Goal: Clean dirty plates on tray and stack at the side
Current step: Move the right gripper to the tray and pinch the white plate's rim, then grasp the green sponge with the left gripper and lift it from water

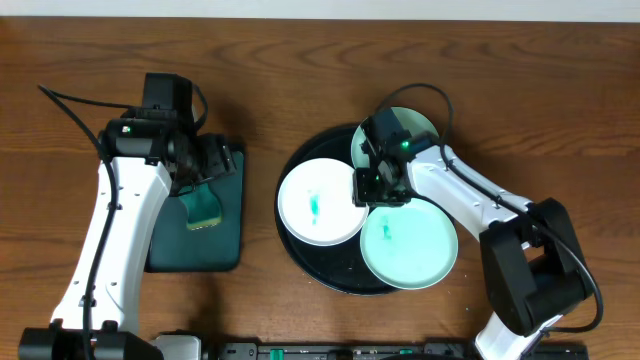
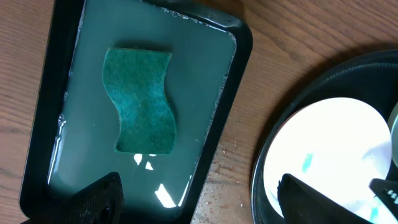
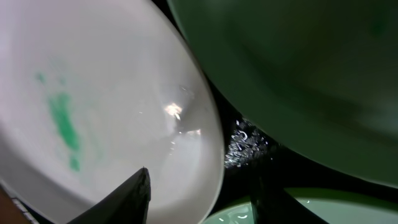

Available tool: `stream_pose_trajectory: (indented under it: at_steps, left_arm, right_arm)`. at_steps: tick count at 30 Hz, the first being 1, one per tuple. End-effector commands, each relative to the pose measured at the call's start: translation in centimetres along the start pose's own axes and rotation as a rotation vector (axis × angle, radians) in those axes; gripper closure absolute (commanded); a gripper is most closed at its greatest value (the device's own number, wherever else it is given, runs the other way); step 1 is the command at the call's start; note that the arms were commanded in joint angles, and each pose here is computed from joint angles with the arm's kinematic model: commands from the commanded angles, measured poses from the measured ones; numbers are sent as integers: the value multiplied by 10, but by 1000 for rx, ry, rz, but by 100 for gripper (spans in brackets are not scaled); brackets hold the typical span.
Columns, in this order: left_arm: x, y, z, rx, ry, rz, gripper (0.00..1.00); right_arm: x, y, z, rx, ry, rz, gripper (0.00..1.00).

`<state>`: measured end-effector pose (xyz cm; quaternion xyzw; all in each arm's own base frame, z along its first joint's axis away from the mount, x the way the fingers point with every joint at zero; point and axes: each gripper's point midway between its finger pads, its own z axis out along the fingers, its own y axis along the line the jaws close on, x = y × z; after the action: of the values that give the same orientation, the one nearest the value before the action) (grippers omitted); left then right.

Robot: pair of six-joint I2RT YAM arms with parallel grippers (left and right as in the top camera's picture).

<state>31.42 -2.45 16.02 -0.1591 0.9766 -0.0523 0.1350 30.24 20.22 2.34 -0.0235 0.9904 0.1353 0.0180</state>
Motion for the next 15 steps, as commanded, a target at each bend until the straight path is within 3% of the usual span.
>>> stream_pose_trajectory:
  at_steps: [1,4,11,15]
  left_arm:
    - [-5,-1,-4,3,-16,7,20]
    - [-5,-1,-4,3,-16,7,20]
    - [-5,-1,-5,3,-16,6,20]
    - [-5,-1,-4,3,-16,7,20]
  right_arm:
    - [4,-4,9,14,2,4,57]
    - [-1,-2,10,4,-20,-1,73]
    - [-2,-3,19,-10,-47,-5,82]
    - [0,-5,23,-11,-46,6,94]
